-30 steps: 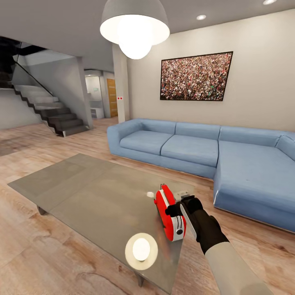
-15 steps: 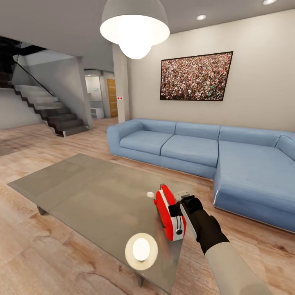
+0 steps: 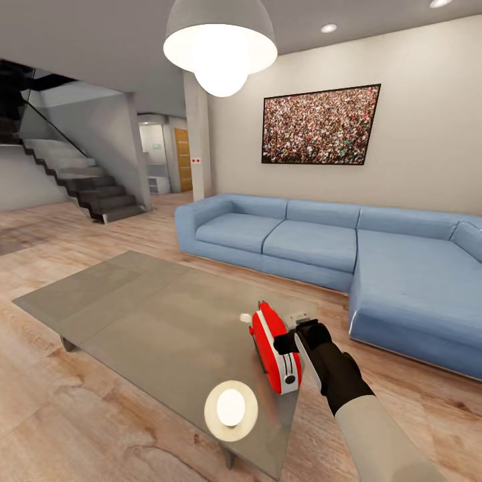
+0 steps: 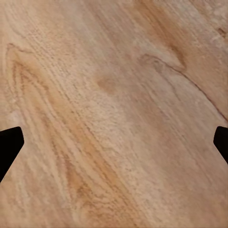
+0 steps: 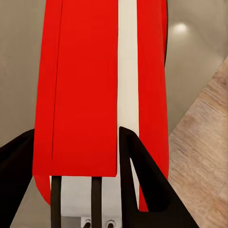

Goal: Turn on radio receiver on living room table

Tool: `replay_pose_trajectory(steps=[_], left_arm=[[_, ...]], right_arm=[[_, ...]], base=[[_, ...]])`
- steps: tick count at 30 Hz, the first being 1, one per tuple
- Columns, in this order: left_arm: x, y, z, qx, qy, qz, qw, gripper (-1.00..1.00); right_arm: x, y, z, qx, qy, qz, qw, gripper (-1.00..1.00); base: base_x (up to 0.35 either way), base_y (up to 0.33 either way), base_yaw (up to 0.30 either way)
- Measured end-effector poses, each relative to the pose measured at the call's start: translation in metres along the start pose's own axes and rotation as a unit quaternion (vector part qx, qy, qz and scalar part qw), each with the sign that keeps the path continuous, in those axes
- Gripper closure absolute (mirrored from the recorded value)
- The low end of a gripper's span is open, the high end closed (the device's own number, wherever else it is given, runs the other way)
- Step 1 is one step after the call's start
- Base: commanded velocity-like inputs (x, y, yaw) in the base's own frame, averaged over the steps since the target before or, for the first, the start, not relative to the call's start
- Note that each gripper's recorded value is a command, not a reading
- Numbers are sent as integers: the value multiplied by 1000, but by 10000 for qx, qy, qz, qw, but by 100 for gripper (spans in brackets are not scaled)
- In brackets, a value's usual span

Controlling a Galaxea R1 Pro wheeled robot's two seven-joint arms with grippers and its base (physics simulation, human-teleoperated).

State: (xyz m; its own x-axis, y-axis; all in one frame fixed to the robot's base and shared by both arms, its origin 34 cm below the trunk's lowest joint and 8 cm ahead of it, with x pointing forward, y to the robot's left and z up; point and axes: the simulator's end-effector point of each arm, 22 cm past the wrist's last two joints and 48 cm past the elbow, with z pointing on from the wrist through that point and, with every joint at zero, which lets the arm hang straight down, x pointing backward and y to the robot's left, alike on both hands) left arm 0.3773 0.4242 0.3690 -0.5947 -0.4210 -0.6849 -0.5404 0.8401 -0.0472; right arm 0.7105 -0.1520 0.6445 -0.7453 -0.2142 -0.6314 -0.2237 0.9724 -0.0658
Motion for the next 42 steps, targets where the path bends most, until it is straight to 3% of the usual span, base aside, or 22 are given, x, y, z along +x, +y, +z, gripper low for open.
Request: replay_pose_trajectory(steps=[12,23,30,42], left_arm=[[0,3,0,-25,7,20,10000,-100],[-18,0,-14,-33,7,26,10000,-100],[-30,-5,-23,12,-14,356,9994,-100],[-51,-5,-38,-18,-41,380,9993,-100]], right_arm=[[0,0,0,-13,1,-28,10000,100],[-18,0,-15,-34,5,-32,10000,100],[-30,-3,-24,2,-29,-54,10000,100],[-50,-5,-41,4,-68,-53,10000,100]], base=[[0,0,0],[0,0,0],[0,0,0],[0,0,0]])
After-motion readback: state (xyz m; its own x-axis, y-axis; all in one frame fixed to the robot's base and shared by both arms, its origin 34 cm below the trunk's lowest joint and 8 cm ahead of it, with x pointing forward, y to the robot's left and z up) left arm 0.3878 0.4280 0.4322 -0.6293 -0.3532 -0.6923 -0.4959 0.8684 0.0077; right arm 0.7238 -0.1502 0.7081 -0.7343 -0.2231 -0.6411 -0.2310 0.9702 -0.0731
